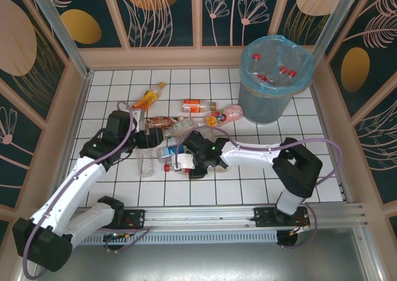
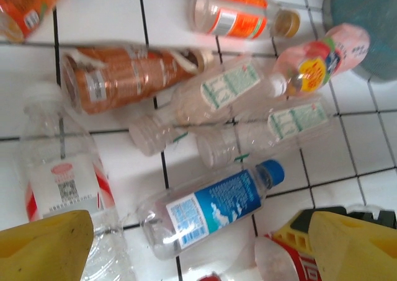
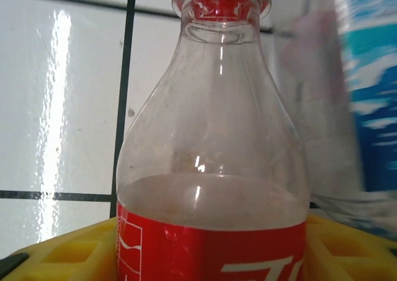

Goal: Put the plastic bottles in the bin

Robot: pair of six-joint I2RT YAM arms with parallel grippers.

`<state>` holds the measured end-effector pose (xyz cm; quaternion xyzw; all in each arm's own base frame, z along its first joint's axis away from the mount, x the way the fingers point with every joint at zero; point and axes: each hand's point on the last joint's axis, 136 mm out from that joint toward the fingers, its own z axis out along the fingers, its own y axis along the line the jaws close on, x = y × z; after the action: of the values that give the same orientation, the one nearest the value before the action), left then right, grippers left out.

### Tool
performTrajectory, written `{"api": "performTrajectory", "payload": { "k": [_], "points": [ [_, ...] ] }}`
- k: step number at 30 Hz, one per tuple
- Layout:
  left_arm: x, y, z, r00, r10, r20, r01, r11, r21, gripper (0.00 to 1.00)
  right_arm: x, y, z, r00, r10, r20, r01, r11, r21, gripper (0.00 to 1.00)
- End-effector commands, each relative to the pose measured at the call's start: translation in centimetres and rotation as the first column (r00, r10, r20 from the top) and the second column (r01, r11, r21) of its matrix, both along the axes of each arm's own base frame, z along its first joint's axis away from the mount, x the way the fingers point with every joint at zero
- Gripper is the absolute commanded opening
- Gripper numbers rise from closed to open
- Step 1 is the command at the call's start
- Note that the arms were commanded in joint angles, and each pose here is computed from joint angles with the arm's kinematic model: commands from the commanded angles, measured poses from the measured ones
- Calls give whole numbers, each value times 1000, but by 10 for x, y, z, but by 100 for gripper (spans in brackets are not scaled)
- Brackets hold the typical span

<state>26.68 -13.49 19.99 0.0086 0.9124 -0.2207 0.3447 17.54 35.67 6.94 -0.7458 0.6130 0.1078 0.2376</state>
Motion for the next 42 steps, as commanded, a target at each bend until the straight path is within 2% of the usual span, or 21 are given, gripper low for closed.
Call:
{"api": "performTrajectory", "payload": {
  "k": [1, 7, 9, 12, 15, 17, 18, 23, 26, 30, 35, 42],
  "points": [
    [8, 5, 45, 991, 6, 131, -8, 1000, 13, 89, 8, 14, 69, 996, -55, 65, 42, 982, 184, 55],
    [26, 10, 118, 932, 39, 360, -41, 999, -2, 89, 37, 1, 157, 968, -219, 123, 151, 899, 411, 52],
    [33, 8, 143, 902, 48, 428, -41, 999, -25, 89, 52, -9, 191, 947, -291, 136, 190, 850, 492, 49],
    [45, -2, 176, 861, 54, 505, -13, 996, -85, 88, 79, -32, 249, 895, -419, 155, 237, 740, 629, 48],
    [61, -20, 201, 841, 32, 540, 49, 989, -136, 85, 107, -62, 309, 804, -566, 184, 249, 601, 760, 46],
    [73, -33, 214, 838, 14, 545, 91, 982, -164, 84, 125, -84, 347, 720, -663, 205, 230, 507, 831, 44],
    [77, -39, 219, 837, 6, 547, 106, 979, -174, 84, 132, -91, 359, 689, -692, 214, 217, 479, 851, 44],
    [98, -55, 218, 845, 2, 535, 142, 963, -228, 84, 191, -141, 415, 417, -887, 200, 210, 308, 928, 45],
    [101, -62, 214, 855, -1, 519, 151, 957, -247, 84, 221, -167, 429, 275, -943, 185, 197, 244, 950, 43],
    [98, -72, 217, 846, -23, 533, 182, 951, -249, 84, 252, -194, 427, 142, -978, 155, 176, 179, 968, 41],
    [96, -87, 219, 840, -67, 538, 226, 945, -236, 84, 289, -221, 401, -28, -985, 171, 193, 163, 968, 40],
    [100, -90, 197, 862, -78, 501, 215, 951, -222, 84, 311, -248, 389, -57, -997, 60, 196, 47, 979, 40]
  ]
}}
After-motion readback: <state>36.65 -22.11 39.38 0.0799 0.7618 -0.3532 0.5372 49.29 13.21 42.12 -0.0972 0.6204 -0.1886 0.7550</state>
